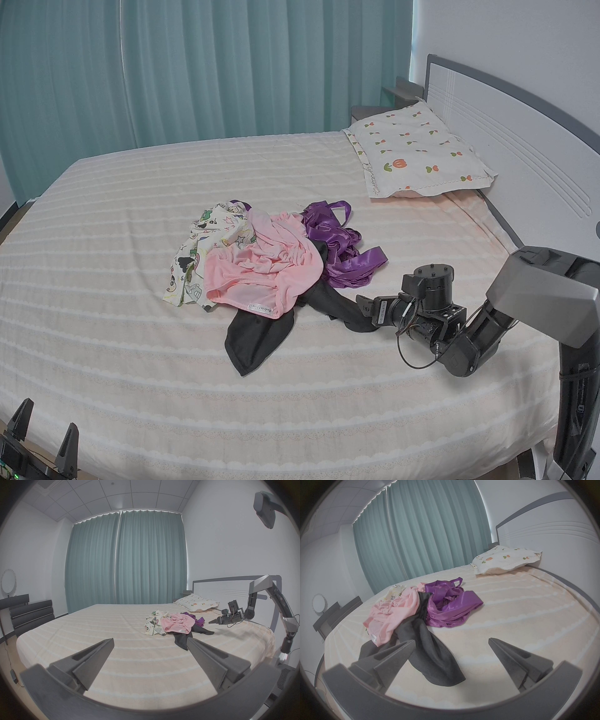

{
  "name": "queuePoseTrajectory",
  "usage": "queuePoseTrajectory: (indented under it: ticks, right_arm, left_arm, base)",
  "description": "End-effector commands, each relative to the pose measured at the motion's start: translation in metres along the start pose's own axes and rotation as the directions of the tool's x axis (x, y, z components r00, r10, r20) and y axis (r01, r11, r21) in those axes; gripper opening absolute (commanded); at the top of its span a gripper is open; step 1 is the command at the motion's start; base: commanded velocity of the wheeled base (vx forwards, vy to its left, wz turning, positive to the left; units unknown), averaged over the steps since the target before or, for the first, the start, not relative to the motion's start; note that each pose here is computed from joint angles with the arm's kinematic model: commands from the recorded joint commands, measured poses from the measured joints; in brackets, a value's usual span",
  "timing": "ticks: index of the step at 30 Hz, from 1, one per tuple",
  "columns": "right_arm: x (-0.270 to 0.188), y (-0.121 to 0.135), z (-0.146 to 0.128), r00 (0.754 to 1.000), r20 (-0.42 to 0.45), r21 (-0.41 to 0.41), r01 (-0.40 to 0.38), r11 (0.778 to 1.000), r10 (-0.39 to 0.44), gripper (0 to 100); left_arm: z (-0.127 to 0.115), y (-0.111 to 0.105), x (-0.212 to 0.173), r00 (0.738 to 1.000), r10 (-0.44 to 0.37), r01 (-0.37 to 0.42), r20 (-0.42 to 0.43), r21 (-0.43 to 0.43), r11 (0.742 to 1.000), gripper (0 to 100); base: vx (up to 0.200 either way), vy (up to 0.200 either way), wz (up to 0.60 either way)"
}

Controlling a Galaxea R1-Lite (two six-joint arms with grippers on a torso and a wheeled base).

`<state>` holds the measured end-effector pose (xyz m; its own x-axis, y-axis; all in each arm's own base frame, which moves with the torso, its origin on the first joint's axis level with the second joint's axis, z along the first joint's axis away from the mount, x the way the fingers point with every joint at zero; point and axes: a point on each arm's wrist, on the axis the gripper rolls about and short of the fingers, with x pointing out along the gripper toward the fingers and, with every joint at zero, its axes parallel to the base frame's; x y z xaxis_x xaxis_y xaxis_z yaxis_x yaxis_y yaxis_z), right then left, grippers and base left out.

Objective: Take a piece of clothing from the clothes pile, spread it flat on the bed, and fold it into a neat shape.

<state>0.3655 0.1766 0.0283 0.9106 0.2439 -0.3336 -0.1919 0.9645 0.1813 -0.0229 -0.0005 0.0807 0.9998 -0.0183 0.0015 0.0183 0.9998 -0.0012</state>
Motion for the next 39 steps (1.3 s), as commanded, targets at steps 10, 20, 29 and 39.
queuePoseTrajectory:
  ticks: [10,20,29,39]
  right_arm:
    - [0.020,0.025,-0.033,0.998,-0.012,-0.022,-0.058,0.998,0.058,100]
    - [0.036,0.035,-0.040,0.998,0.000,-0.027,-0.065,0.998,0.065,100]
    - [0.053,0.033,-0.047,0.999,0.004,-0.025,-0.054,0.998,0.054,100]
    - [0.046,0.030,-0.047,0.999,-0.008,-0.025,-0.051,0.998,0.051,0]
  left_arm:
    - [-0.005,0.000,0.001,1.000,0.000,0.000,-0.018,-0.001,1.000,100]
    - [-0.005,0.000,0.001,1.000,0.000,0.000,-0.017,-0.001,1.000,100]
    - [-0.005,0.000,0.001,1.000,0.000,0.000,-0.018,-0.001,1.000,100]
    - [-0.005,0.000,0.001,1.000,0.000,0.000,-0.018,-0.001,1.000,100]
  base:
    - [0.000,0.000,0.00]
    - [0.000,0.000,0.00]
    - [0.000,0.000,0.00]
    - [0.000,0.000,0.00]
